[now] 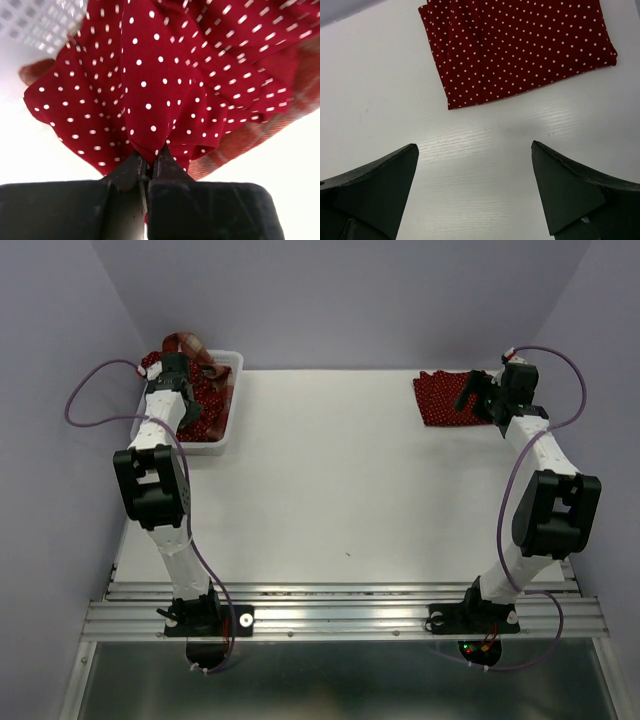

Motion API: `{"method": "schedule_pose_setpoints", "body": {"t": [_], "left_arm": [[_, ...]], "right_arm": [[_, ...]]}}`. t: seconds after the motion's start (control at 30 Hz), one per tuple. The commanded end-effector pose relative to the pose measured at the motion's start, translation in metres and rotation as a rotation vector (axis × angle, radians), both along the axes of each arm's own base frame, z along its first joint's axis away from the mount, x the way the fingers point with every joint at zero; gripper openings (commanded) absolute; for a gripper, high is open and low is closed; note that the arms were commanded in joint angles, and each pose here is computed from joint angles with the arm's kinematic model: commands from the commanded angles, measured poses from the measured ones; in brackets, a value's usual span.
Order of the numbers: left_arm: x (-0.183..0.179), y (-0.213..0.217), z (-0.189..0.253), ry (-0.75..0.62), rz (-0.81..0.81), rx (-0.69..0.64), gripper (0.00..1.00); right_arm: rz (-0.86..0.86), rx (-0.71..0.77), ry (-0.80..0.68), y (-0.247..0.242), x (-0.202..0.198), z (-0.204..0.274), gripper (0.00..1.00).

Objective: Fold and stack the skirts
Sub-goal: Grab the skirt from the pile, then move the skirt to the center of the board

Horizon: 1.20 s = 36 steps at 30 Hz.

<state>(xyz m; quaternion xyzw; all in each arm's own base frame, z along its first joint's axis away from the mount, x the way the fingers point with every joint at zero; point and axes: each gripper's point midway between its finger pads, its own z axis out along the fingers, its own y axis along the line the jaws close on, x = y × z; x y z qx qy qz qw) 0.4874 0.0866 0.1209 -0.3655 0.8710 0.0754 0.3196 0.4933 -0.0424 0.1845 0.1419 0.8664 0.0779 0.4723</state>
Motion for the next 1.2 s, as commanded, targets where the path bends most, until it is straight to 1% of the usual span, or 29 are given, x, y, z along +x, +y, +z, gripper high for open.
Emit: {"method": "schedule_pose_setpoints", "body": {"t": [0.0, 0.1, 0.13, 0.17, 0.2, 0.23, 0.27, 0.3, 0.33, 0.4, 0.43, 0.47, 0.5, 0.53, 0.57, 0.6, 0.63, 0.7, 0.73, 0.77, 0.87, 0.9, 0.93, 1.0, 1.03, 1.1, 1.13, 1.17], "left_arm": [[0.016, 0.01, 0.087, -0.185, 0.008, 0.047, 0.0], [0.021, 0.001, 0.138, -0.317, -0.045, 0.035, 0.0], [0.022, -0.013, 0.177, -0.431, -0.113, 0.013, 0.0], [0.02, -0.021, 0.2, -0.496, -0.156, 0.001, 0.0], [0.024, -0.04, 0.225, -0.596, -0.245, -0.036, 0.0], [0.012, -0.056, 0.263, -0.694, -0.32, -0.055, 0.0], [0.007, -0.071, 0.279, -0.752, -0.396, -0.079, 0.0], [0.001, -0.095, 0.309, -0.854, -0.522, -0.129, 0.0], [-0.016, -0.115, 0.337, -0.929, -0.596, -0.148, 0.0], [-0.035, -0.147, 0.369, -1.015, -0.726, -0.166, 0.0], [-0.051, -0.166, 0.388, -1.063, -0.8, -0.173, 0.0], [-0.061, -0.181, 0.398, -1.088, -0.855, -0.18, 0.0], [-0.079, -0.218, 0.412, -1.12, -0.96, -0.216, 0.0], [-0.098, -0.237, 0.428, -1.175, -1.037, -0.214, 0.0], [-0.109, -0.254, 0.436, -1.204, -1.084, -0.22, 0.0], [-0.128, -0.282, 0.446, -1.237, -1.161, -0.232, 0.0], [-0.135, -0.292, 0.449, -1.247, -1.192, -0.236, 0.0], [-0.144, -0.305, 0.449, -1.247, -1.219, -0.267, 0.0], [-0.143, -0.31, 0.444, -1.232, -1.208, -0.309, 0.0], [-0.141, -0.313, 0.443, -1.242, -1.209, -0.32, 0.0], [-0.123, -0.323, 0.409, -1.15, -1.196, -0.376, 0.0], [-0.117, -0.324, 0.396, -1.116, -1.181, -0.391, 0.04], [-0.103, -0.325, 0.362, -1.042, -1.147, -0.408, 0.24], [-0.092, -0.329, 0.319, -0.948, -1.123, -0.434, 0.53], [-0.079, -0.327, 0.27, -0.833, -1.062, -0.436, 0.72], [-0.062, -0.315, 0.214, -0.69, -0.943, -0.415, 0.82], [-0.047, -0.298, 0.16, -0.541, -0.814, -0.367, 0.99], [-0.044, -0.291, 0.134, -0.459, -0.758, -0.357, 0.99]], "right_arm": [[-0.017, -0.047, -0.023, -0.008, 0.0, 0.012, 1.0], [-0.019, -0.046, -0.035, -0.008, -0.003, 0.018, 1.0], [-0.013, -0.038, -0.047, -0.005, -0.004, 0.023, 1.0], [-0.011, -0.031, -0.057, -0.004, -0.005, 0.027, 1.0], [0.0, -0.019, -0.066, 0.0, -0.006, 0.03, 1.0], [0.005, -0.009, -0.103, 0.002, -0.007, 0.042, 1.0], [0.013, 0.002, -0.109, 0.005, -0.009, 0.041, 1.0], [0.029, 0.016, -0.124, 0.009, -0.011, 0.046, 1.0], [0.035, 0.023, -0.151, 0.011, -0.012, 0.055, 1.0], [0.051, 0.037, -0.167, 0.016, -0.014, 0.06, 1.0], [0.061, 0.049, -0.189, 0.019, -0.016, 0.069, 1.0], [0.066, 0.054, -0.201, 0.021, -0.018, 0.073, 1.0], [0.071, 0.059, -0.213, 0.023, -0.019, 0.077, 1.0], [0.073, 0.071, -0.227, 0.025, -0.021, 0.08, 1.0], [0.074, 0.075, -0.246, 0.026, -0.024, 0.087, 1.0], [0.076, 0.079, -0.25, 0.027, -0.026, 0.088, 1.0], [0.074, 0.082, -0.258, 0.027, -0.028, 0.09, 1.0], [0.064, 0.093, -0.263, 0.028, -0.031, 0.093, 1.0], [0.064, 0.095, -0.275, 0.029, -0.034, 0.098, 1.0], [0.067, 0.1, -0.275, 0.03, -0.036, 0.098, 1.0], [0.072, 0.119, -0.277, 0.033, -0.039, 0.099, 1.0], [0.071, 0.12, -0.275, 0.033, -0.04, 0.099, 1.0], [0.077, 0.123, -0.277, 0.034, -0.041, 0.099, 1.0], [0.077, 0.129, -0.269, 0.035, -0.042, 0.096, 1.0], [0.078, 0.134, -0.251, 0.036, -0.043, 0.091, 1.0], [0.084, 0.14, -0.236, 0.037, -0.043, 0.088, 1.0], [0.087, 0.148, -0.224, 0.038, -0.043, 0.085, 1.0], [0.093, 0.157, -0.212, 0.043, -0.043, 0.083, 1.0]]}}
